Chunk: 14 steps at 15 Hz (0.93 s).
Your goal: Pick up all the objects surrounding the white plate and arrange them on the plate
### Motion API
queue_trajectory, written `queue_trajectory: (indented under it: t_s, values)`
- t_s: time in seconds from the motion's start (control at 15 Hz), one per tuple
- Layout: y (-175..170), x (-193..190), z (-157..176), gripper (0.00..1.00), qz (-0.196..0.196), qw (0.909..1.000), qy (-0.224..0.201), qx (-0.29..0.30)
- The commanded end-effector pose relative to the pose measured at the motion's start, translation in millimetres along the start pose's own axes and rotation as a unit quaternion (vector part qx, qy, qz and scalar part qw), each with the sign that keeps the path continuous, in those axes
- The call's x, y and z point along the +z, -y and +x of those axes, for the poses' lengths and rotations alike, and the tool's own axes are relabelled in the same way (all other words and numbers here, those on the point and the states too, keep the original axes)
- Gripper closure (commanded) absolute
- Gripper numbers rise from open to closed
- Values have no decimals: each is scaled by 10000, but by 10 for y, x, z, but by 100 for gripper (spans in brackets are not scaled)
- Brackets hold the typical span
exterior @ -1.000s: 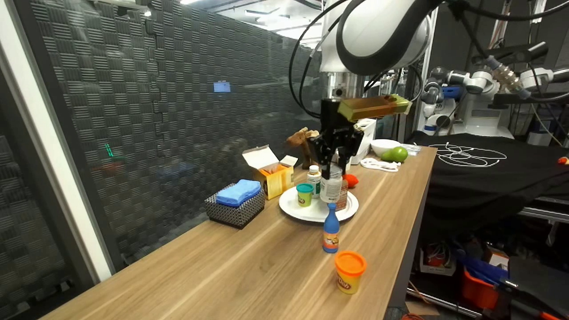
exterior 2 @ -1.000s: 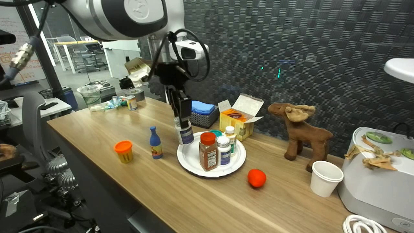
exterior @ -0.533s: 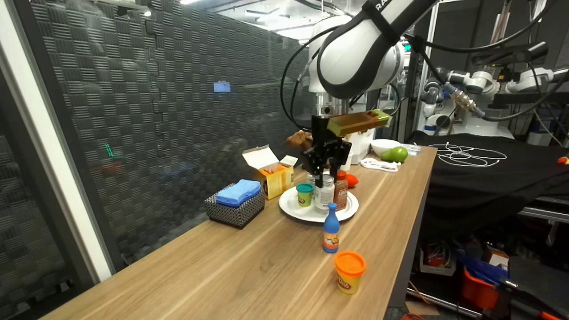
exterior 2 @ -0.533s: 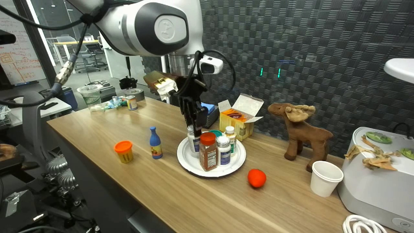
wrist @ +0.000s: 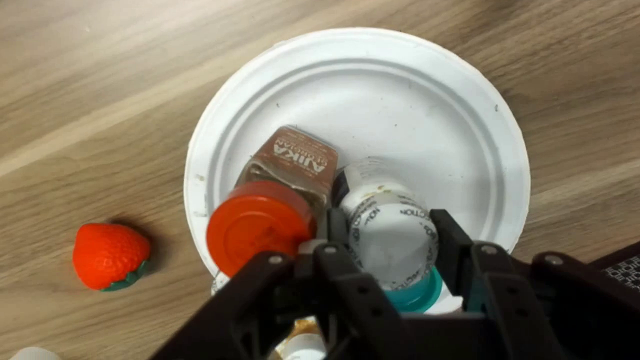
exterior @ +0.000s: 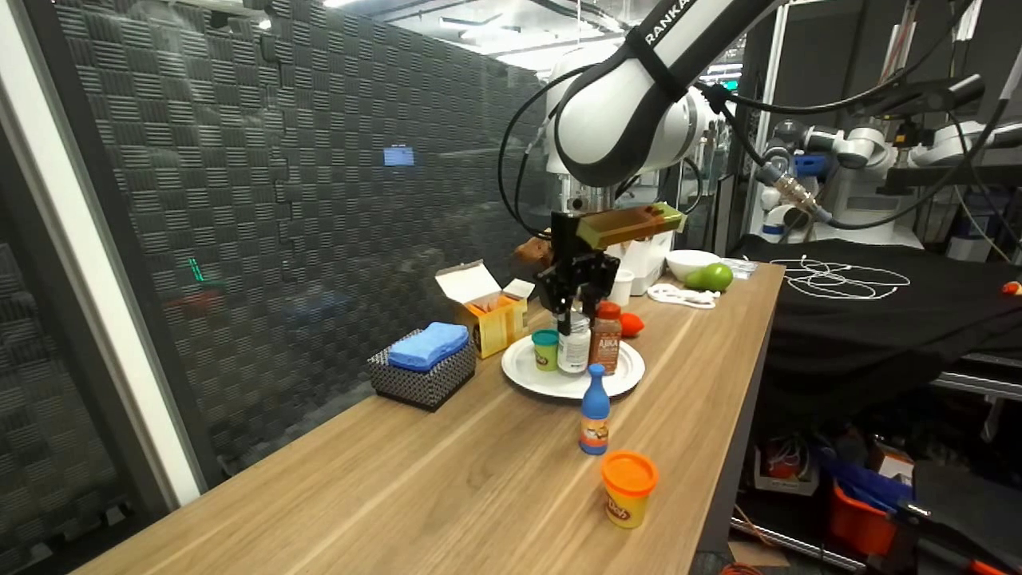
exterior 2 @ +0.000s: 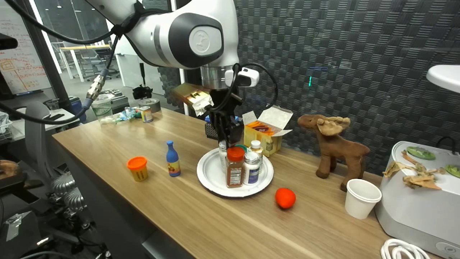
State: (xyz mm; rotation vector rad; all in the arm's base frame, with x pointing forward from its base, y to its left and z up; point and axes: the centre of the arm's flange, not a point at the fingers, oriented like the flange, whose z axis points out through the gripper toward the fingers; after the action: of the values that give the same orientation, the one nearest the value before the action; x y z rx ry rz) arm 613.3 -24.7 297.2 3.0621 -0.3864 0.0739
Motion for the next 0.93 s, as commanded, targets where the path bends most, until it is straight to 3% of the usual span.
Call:
queue_trajectory:
  t_s: [0.0, 0.87]
  values:
    - [-59, 40, 188, 80, 18, 10000, -70, -35]
    - [58, 157, 303, 80, -177, 9992, -149, -340]
